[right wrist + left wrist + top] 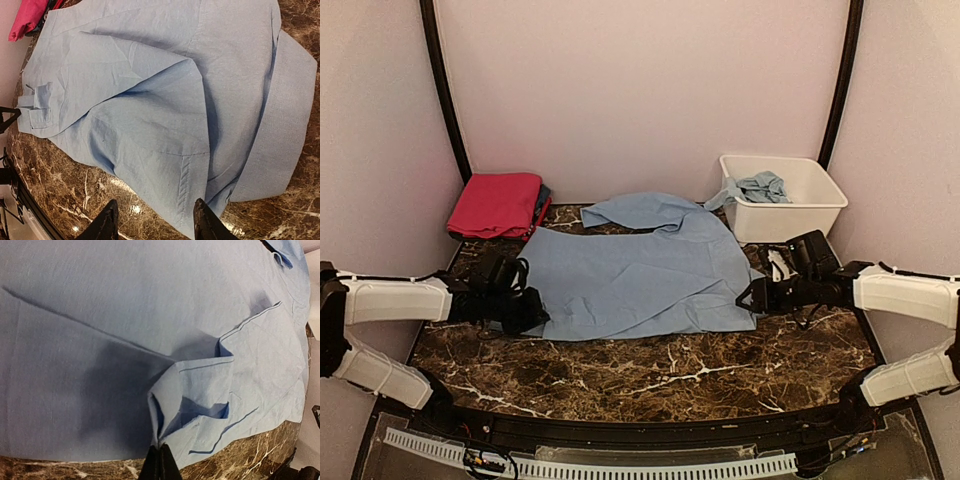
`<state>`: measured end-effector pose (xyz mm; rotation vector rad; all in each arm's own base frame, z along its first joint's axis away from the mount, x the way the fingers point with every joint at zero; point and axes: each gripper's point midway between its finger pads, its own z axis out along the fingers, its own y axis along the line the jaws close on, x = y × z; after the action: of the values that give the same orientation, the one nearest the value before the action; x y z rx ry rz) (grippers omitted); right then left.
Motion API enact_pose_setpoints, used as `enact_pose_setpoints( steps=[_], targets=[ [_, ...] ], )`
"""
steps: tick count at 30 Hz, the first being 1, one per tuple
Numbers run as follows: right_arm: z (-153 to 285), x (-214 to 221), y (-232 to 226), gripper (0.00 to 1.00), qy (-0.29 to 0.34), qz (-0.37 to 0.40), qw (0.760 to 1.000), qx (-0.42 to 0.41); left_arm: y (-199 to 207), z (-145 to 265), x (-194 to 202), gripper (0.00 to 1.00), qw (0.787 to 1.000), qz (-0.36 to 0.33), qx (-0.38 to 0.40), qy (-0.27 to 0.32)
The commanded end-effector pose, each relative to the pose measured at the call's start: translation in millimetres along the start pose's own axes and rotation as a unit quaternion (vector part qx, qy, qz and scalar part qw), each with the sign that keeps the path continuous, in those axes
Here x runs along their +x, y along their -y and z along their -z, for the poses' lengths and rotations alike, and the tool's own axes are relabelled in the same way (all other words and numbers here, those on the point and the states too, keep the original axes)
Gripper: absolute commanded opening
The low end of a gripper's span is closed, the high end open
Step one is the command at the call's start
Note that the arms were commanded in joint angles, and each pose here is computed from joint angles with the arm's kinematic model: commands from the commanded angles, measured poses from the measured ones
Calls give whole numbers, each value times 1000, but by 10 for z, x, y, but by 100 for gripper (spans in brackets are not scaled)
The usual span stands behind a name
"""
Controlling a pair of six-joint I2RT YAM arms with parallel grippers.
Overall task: Fold and stack the mixed laundry pile
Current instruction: Smooth out the 1/3-folded shirt at the center of the board.
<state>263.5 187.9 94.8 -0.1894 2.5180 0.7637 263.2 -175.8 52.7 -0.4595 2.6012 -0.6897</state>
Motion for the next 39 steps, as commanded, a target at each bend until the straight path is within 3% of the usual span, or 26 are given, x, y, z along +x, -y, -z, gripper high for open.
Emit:
enact_pose_setpoints(
  steps=[1,18,29,30,35,37,39],
  targets=[
    [73,-16,31,48,12,1,1000,-1,162,234,-352,0,996,-68,-24,44],
    [89,138,114,50,-15,-17,1000,1,-139,248,-862,0,987,-116,-103,40],
    [-20,261,125,50,-45,-23,999,-11,-461,238,-1041,1,983,-79,-157,46],
    [-30,266,127,49,-48,-25,998,-11,-478,229,-1044,4,984,-73,-159,44],
    [-58,346,196,48,-62,-44,997,4,-509,378,-1033,43,983,-49,-165,63],
    [-42,356,197,48,-60,-50,997,5,-576,486,-992,54,983,-29,-169,71],
    [-35,378,207,48,-60,-56,997,6,-649,556,-936,58,985,0,-161,69]
  ],
)
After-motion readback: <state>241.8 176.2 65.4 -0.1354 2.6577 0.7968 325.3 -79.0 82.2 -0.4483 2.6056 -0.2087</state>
